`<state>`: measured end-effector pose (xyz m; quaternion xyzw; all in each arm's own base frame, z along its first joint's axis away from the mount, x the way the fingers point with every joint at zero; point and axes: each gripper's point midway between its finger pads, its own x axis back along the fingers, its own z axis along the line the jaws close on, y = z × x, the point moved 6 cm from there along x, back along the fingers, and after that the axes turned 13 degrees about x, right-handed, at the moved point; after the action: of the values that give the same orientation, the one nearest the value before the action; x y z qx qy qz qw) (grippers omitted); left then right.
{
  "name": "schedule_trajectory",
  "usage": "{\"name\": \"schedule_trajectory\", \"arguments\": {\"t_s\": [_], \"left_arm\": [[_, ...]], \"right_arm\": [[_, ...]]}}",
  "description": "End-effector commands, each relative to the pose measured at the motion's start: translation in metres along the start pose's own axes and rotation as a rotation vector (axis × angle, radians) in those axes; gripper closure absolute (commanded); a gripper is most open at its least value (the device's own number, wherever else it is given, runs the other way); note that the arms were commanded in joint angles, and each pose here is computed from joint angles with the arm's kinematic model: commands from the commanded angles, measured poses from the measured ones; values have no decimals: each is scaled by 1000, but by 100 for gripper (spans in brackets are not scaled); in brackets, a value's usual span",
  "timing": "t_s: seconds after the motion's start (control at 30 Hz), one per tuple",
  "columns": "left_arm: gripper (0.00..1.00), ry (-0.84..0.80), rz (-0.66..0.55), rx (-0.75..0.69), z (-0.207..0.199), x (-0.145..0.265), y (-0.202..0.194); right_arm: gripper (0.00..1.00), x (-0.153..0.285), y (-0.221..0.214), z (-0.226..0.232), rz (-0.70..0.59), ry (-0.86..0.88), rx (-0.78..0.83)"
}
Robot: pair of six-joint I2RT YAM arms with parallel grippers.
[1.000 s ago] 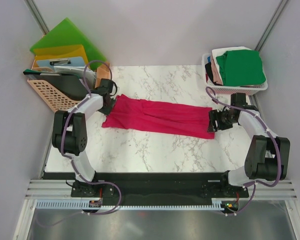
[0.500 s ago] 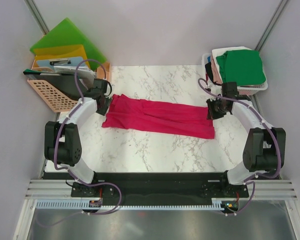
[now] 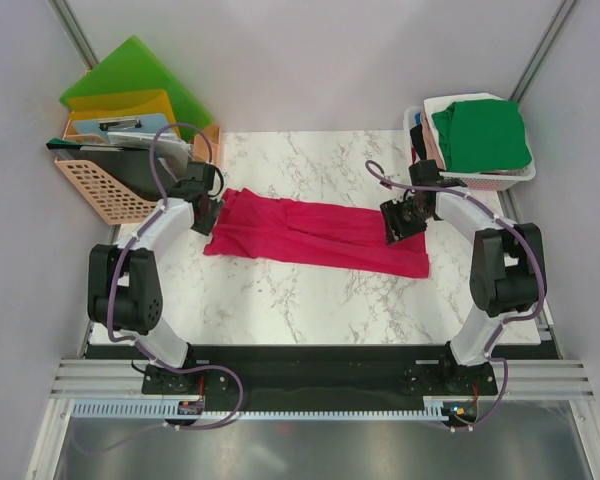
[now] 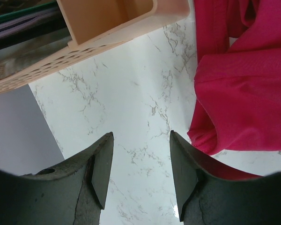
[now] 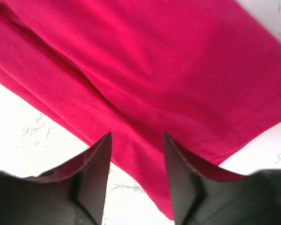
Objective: Fold and stack the t-shirts
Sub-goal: Fold the other side of the tshirt into a rectangle
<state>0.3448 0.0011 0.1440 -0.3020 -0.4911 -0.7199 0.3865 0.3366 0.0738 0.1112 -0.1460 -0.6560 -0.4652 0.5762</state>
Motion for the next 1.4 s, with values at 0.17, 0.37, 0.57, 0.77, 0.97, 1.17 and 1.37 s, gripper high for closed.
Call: {"name": "schedule_trajectory", "arguments": {"t_s": [0.17,0.37,0.57,0.77,0.97,1.17,1.37], "left_arm": [[41,-7,-52,48,3,10,5],[41,-6,-34,42,2,6,1],[41,-17,-27,42,-1,3,2],[41,-10,-19,26,1,4,-4],[41,-12,-16,22,0,2,-3],[42,-21,-20,24,-1,1,0],[42,-28,-7,21,-3,-2,-3]], "right_arm": [[41,11,-8,11,40,-10,64],[41,7,-15,25,99,27,96],[43,-15,-16,29,145,42,113],[46,-31,-12,27,154,37,122],[100,-34,-13,35,156,46,137],[100,-15,-1,37,122,5,161],[100,11,27,29,68,-61,192]]}}
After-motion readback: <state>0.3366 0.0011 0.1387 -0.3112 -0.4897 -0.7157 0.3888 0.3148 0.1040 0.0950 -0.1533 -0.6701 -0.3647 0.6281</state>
